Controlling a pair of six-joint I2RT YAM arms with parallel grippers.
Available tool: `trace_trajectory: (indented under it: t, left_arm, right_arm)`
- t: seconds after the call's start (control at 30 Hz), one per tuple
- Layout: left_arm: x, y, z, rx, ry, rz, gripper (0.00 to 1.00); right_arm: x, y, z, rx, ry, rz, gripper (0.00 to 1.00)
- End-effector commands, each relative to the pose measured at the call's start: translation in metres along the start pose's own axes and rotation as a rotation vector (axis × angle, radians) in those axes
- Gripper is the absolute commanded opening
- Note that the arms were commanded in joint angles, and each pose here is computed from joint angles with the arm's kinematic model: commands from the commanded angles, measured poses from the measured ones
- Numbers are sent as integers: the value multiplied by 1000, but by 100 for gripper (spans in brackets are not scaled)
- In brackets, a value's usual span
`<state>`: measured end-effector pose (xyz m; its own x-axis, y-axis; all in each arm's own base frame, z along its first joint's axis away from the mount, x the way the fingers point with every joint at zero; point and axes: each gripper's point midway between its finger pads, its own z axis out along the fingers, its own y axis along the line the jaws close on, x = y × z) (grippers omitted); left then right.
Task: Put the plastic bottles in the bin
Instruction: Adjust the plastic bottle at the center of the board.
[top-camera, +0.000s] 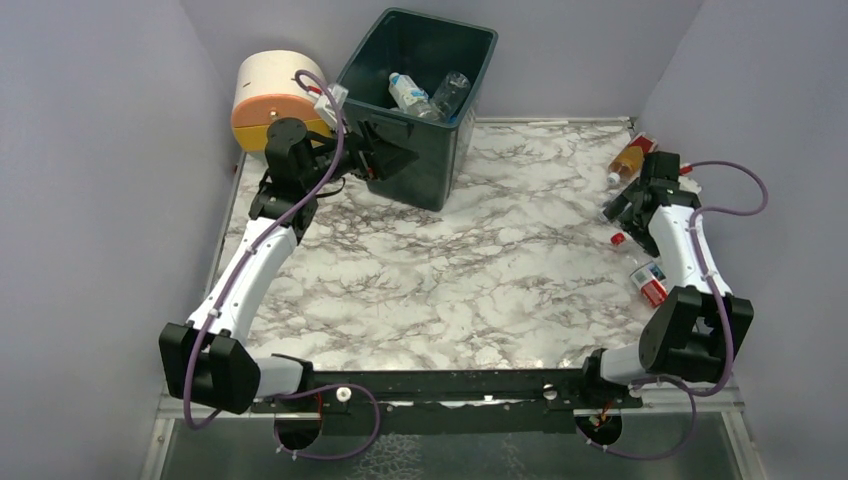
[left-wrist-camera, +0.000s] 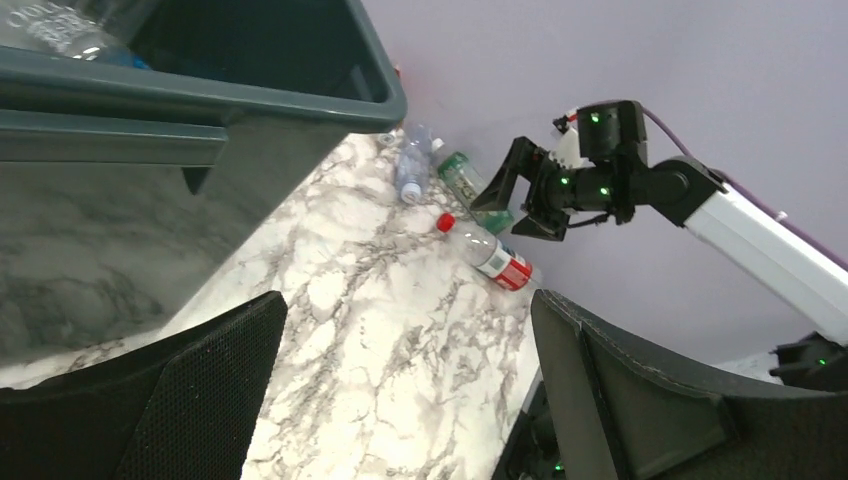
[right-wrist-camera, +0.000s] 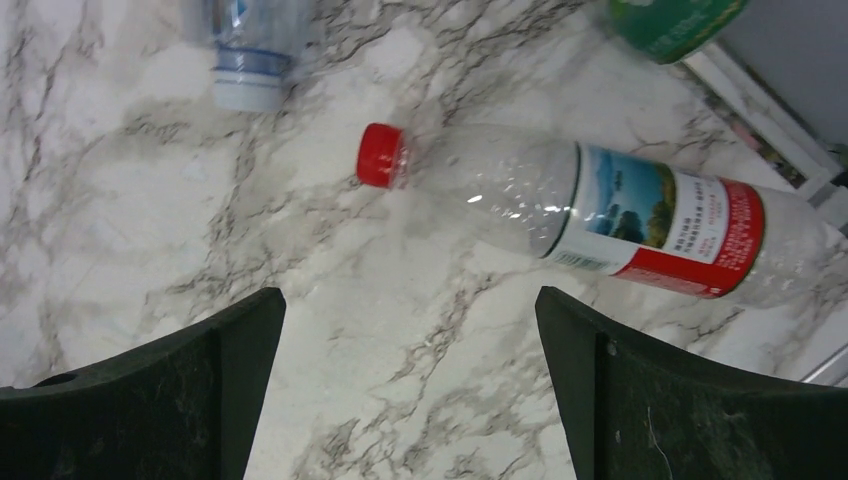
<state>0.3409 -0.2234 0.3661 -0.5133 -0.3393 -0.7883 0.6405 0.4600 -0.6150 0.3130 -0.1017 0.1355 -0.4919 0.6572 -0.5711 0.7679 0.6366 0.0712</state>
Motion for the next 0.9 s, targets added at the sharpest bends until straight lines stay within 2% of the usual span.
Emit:
trace_trajectory:
  t: [0.0, 0.3, 0.7, 0.87]
  left_arm:
    - [-17, -47, -15, 136, -47, 77, 99]
    - [-11, -53, -23, 148, -37, 83, 99]
    - [-14, -56, -22, 157, -45, 66, 99]
    - [-14, -51, -17, 157, -43, 48, 99]
  right_arm:
    - [-12, -52, 12, 201, -33, 88, 99]
    - [13, -134, 53, 326, 51, 186, 99]
    - [63, -119, 69, 209, 180, 197, 99]
    - [68, -99, 59, 77, 192, 205, 97]
